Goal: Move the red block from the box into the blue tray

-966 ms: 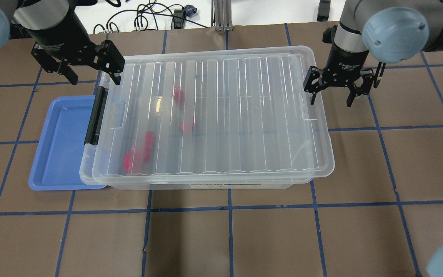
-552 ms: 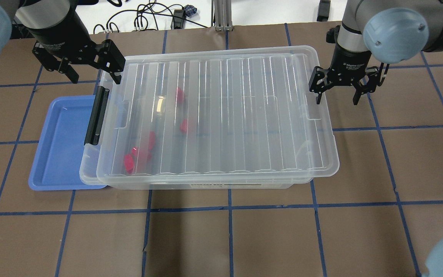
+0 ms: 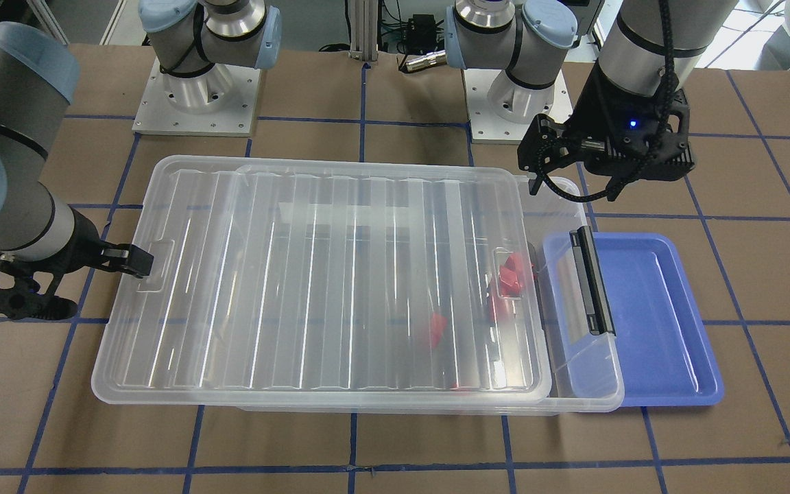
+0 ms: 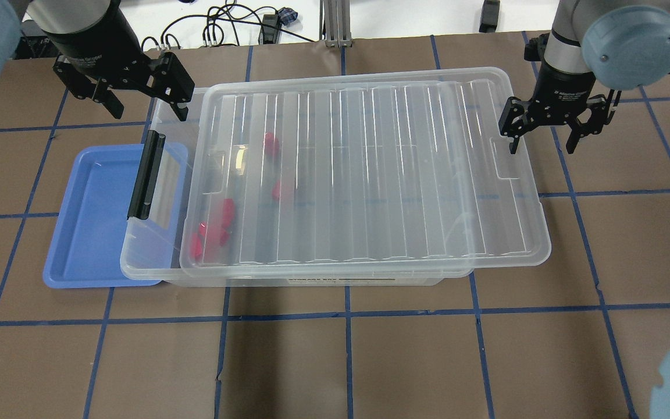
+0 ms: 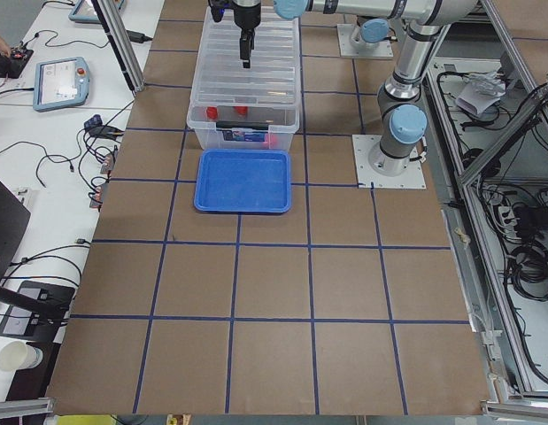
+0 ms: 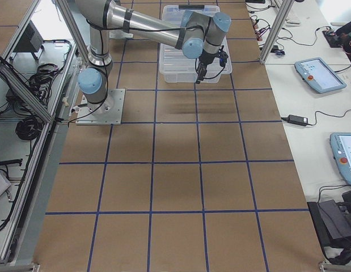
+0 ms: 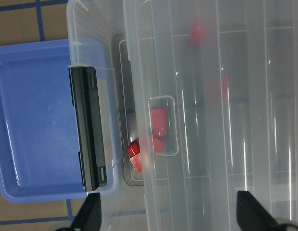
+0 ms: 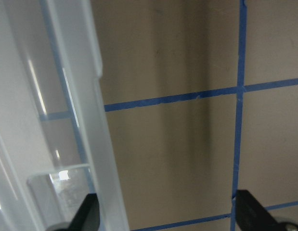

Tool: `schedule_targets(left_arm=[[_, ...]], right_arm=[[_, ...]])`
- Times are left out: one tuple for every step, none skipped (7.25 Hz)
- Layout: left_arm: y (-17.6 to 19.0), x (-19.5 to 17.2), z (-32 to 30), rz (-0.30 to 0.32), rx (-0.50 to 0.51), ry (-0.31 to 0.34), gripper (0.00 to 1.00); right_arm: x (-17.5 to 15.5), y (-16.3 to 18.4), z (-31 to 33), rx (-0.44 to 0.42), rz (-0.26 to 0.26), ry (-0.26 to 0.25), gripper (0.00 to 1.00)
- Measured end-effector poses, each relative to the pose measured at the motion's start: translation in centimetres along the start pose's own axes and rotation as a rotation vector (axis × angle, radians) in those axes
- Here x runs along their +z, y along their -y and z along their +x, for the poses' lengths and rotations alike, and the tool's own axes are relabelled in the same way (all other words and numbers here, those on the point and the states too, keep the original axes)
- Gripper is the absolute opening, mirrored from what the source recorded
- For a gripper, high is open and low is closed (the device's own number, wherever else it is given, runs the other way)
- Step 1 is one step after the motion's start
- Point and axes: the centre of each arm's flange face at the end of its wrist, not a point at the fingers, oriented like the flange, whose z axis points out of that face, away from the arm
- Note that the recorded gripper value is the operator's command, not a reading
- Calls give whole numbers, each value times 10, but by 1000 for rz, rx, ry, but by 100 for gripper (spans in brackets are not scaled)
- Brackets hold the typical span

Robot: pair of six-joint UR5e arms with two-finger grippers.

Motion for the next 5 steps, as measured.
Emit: schedule_targets(left_arm=[[4,0,-4,-6,-7,2,100],[6,8,-8,-30,-13,1,100],[11,22,-11,-58,-22,-5,100],[15,40,-12,-82,-32,-14,100],[19,65,-12,-93,-32,-21,100]], right_arm=[[-1,3,19,-20,1,-2,100],[-1,5,36,-39,3,-12,100],[-1,7,51,-57,7,-23,100],[-1,9,63,-74,11,-35,100],[-1,10,74,-83,15,-42,100]])
